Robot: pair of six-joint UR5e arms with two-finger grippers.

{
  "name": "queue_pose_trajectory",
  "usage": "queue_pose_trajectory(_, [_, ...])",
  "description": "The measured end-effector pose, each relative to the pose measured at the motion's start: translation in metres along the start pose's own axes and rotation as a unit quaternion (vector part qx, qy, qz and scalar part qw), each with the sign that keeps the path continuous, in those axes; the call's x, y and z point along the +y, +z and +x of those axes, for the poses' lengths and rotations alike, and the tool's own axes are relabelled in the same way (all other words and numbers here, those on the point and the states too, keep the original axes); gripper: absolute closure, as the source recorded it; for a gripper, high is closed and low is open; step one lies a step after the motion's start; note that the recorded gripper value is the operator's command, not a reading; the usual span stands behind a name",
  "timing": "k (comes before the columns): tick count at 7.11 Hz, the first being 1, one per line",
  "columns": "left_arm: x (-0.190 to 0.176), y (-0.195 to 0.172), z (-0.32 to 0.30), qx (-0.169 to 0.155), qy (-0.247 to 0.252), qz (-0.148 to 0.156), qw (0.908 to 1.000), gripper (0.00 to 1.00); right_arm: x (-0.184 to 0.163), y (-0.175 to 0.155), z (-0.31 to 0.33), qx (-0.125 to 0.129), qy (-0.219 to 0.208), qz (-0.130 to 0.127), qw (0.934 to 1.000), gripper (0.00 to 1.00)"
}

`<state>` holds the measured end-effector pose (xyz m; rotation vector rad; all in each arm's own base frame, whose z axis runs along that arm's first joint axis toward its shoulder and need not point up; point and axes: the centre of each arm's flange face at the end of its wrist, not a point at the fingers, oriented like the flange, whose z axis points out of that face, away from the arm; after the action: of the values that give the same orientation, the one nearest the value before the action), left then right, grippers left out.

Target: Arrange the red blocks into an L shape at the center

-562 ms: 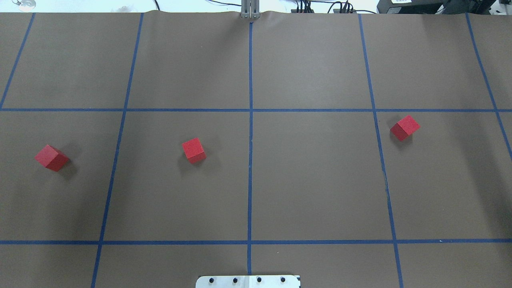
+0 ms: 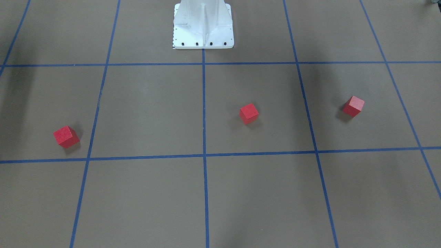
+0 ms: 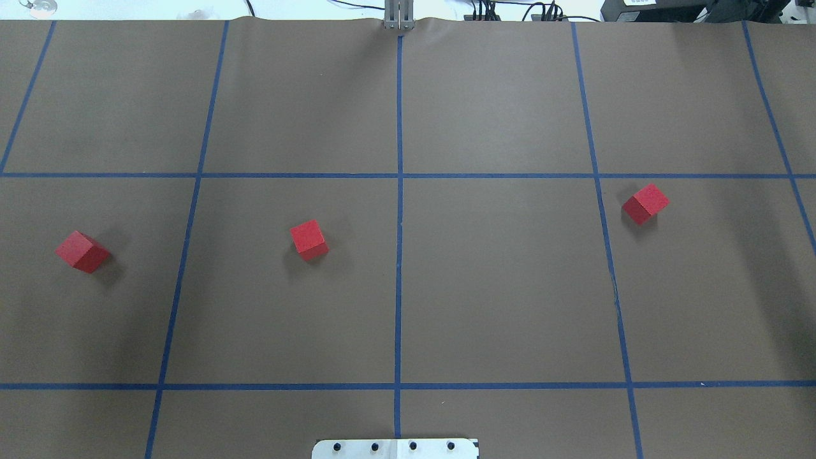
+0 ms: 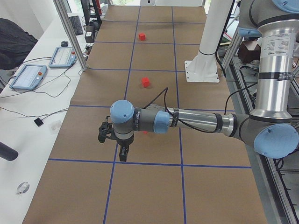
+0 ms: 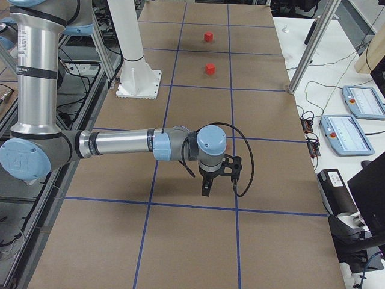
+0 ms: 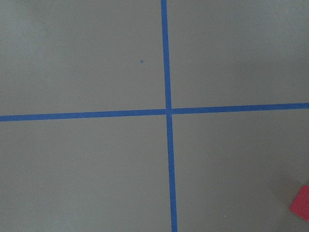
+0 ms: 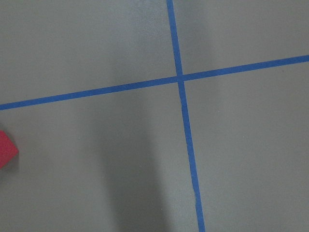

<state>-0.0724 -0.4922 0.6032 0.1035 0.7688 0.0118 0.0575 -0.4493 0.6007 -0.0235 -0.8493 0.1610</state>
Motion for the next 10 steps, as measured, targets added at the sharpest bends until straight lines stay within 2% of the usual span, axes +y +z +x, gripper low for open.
queue_pose_trajectory(3, [-0.026, -0.005, 0.047, 0.005, 0.038, 0.018, 0.9991, 0.00, 0.000, 0.001, 0.000, 0.000, 0.000, -0.001, 1.0000, 0.01])
queue_pose_trajectory(5, [-0.059, -0.016, 0.118, 0.021, 0.072, 0.049, 0.9960, 0.00, -0.001, 0.000, -0.001, 0.000, -0.001, 0.000, 1.0000, 0.01])
queue_pose_trajectory(7, [-0.090, -0.022, 0.193, 0.039, 0.095, 0.059, 0.9930, 0.00, -0.001, -0.001, -0.003, 0.000, -0.004, 0.001, 1.0000, 0.01])
queue_pose_trajectory(9, [-0.090, -0.012, 0.298, 0.067, 0.035, 0.046, 0.9961, 0.00, -0.002, 0.000, -0.005, 0.000, -0.005, 0.000, 1.0000, 0.01])
queue_pose_trajectory(10, [-0.079, -0.001, 0.357, 0.066, -0.015, 0.040, 0.9969, 0.00, -0.002, 0.000, -0.006, 0.000, -0.006, 0.000, 1.0000, 0.01])
